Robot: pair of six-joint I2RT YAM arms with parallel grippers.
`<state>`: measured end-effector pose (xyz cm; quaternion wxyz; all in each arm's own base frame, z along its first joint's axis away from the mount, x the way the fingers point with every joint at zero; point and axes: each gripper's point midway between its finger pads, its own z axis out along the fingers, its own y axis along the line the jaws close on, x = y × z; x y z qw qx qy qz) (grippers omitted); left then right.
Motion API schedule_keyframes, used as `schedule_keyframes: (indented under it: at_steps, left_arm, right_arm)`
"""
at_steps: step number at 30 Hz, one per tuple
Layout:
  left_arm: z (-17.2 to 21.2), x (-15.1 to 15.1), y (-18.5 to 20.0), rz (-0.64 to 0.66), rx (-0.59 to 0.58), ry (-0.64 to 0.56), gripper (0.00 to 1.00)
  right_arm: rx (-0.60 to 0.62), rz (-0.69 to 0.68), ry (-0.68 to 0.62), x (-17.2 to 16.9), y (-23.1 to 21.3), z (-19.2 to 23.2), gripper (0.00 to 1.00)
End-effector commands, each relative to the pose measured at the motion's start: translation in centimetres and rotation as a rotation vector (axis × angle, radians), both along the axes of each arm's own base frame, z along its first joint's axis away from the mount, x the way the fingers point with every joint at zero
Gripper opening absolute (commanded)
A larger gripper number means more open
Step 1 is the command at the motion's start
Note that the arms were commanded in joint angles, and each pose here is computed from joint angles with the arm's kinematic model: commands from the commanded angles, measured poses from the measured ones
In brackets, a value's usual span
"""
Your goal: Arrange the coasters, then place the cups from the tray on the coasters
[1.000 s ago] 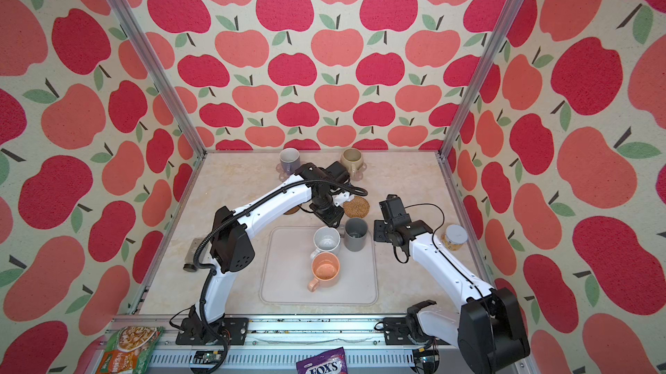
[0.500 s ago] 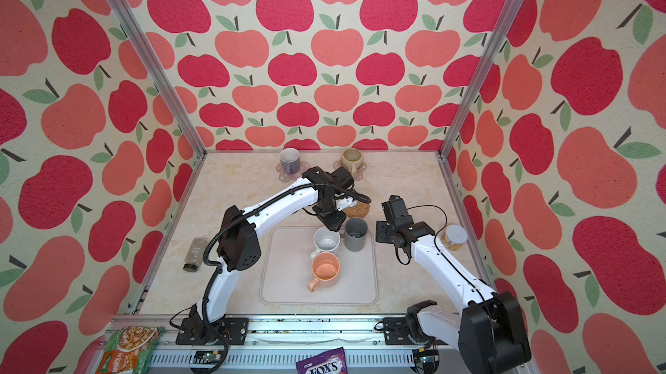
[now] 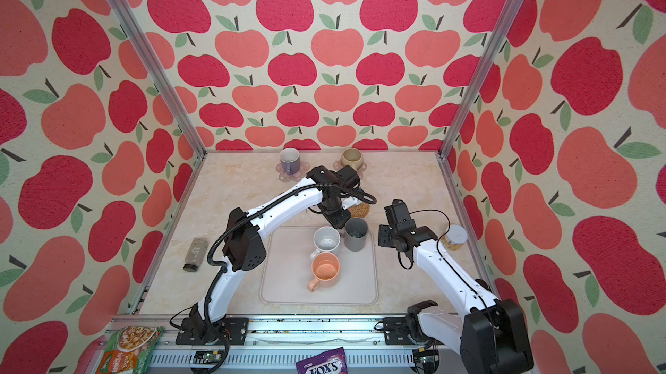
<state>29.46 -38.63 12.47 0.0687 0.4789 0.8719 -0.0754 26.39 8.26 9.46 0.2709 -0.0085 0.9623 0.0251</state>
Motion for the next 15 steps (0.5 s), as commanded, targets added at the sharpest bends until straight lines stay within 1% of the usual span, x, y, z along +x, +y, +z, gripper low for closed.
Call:
schedule_keyframes:
  at_steps: [1, 9, 15]
  left_arm:
    - [-1.2, -0.6, 0.7, -0.029, 0.054, 0.021, 0.42]
    - [-1.8, -1.6, 0.5, -0.052, 0.040, 0.065, 0.42]
    - [-2.2, -0.5, 0.1, -0.017, 0.015, 0.044, 0.42]
  right_arm:
    - [-0.006, -0.024, 0.010, -0.5, -0.6, -0.2, 0.64]
    - [0.001, -0.026, 0.011, -0.3, -0.6, -0.4, 0.64]
    - [-0.001, -0.027, 0.011, -0.4, -0.6, -0.3, 0.64]
